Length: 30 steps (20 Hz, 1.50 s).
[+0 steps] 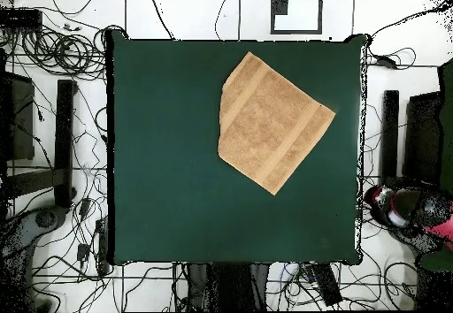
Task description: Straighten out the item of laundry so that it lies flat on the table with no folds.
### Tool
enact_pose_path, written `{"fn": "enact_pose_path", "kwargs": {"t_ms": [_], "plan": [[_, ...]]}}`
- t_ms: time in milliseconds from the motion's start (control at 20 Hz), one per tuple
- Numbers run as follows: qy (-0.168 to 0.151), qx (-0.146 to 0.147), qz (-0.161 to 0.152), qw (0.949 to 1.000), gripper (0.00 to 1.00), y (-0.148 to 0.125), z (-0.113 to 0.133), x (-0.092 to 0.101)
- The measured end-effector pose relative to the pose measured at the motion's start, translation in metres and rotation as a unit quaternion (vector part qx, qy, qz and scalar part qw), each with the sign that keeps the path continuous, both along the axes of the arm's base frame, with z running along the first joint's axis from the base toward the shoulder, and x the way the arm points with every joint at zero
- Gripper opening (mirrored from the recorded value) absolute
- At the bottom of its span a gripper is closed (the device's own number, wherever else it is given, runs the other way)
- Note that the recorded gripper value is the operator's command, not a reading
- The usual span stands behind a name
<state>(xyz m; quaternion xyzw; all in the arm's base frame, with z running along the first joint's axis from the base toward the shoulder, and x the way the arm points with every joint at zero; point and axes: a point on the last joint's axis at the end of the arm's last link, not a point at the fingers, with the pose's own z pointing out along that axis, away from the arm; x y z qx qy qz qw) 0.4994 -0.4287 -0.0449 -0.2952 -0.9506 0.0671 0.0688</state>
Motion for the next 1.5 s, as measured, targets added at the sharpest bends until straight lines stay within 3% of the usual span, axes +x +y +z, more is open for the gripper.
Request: {"fn": "enact_pose_path", "kwargs": {"t_ms": [500, 750, 1100, 1500], "plan": [[-0.018, -0.024, 0.056, 0.998, 0.0, 0.043, 0.028, 0.055], [-0.02, -0.027, 0.077, 0.9964, 0.0, 0.066, 0.033, 0.073], [-0.022, -0.026, 0.089, 0.9954, 0.0, 0.082, 0.035, 0.083], [-0.02, -0.03, 0.088, 0.9955, 0.0, 0.079, 0.035, 0.08]]}}
